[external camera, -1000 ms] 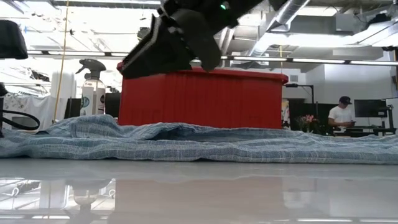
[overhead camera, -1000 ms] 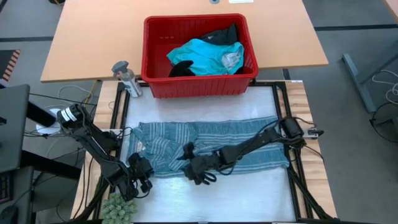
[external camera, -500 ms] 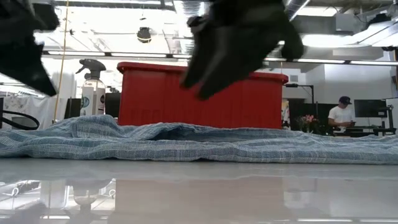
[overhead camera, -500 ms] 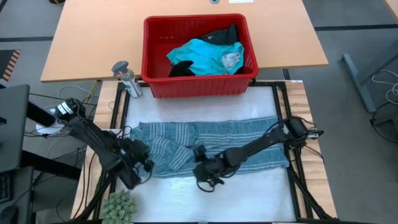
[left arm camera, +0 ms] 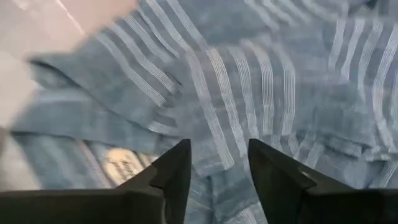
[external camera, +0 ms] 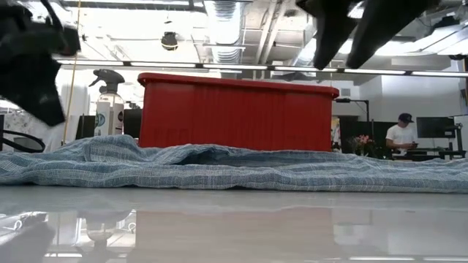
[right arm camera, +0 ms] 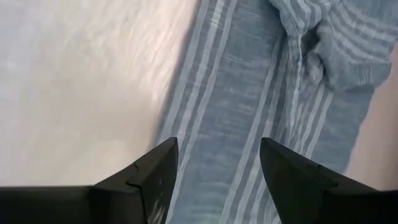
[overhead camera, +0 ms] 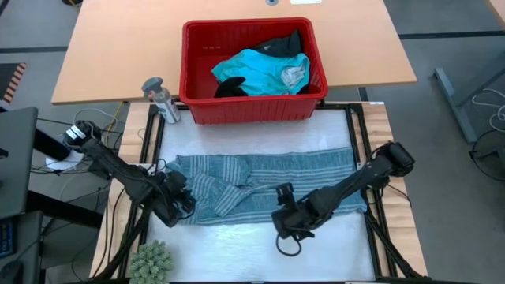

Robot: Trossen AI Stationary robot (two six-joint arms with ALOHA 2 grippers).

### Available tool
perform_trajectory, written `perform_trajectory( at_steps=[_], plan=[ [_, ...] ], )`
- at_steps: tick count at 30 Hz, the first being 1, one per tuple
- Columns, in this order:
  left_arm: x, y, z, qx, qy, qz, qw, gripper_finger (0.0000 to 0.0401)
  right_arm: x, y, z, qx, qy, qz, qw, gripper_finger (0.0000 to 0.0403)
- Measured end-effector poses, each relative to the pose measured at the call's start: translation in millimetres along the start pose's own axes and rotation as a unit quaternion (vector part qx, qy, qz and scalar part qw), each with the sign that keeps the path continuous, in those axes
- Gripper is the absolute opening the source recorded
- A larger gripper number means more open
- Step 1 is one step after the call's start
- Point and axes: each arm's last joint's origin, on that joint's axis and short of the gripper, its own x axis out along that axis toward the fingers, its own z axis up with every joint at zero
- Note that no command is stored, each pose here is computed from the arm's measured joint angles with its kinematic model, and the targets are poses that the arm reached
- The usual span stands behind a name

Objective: Fold Laundry from Bin
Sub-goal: Fold the patterned blue shirt

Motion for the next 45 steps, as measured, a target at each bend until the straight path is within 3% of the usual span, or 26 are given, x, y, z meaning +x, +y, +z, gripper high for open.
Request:
perform_trajectory(
  at_steps=[4, 10, 20, 30, 35, 45],
  plan=[
    [17.0, 11.1, -6.0, -0.002, 0.048, -0.001, 0.999, 0.0185, -14.2, 5.4, -4.3, 0.020, -0.008, 0.005, 1.000, 0.0254],
    [16.1, 16.6, -0.2, -0.017, 0.015, -0.006, 1.000, 0.0209, -26.5, 14.0, -6.8, 0.044, -0.026, 0.000, 0.999, 0.0254],
    [39.0, 22.7, -12.5, -0.052, 0.029, -0.047, 0.997, 0.0213, -28.8, 19.7, -7.5, 0.049, -0.030, -0.006, 0.998, 0.0254],
    [31.9, 22.1, -6.8, -0.059, 0.012, -0.070, 0.996, 0.0212, -28.6, 19.6, -7.5, 0.048, -0.030, -0.007, 0.998, 0.0254],
    [32.3, 22.8, -6.9, -0.061, 0.008, -0.068, 0.996, 0.0179, -28.4, 19.6, -7.5, 0.049, -0.030, -0.008, 0.998, 0.0254],
    [32.4, 22.9, -6.6, -0.063, 0.003, -0.067, 0.996, 0.0058, -29.4, 22.1, -9.0, 0.055, -0.026, -0.007, 0.998, 0.0254]
  ],
)
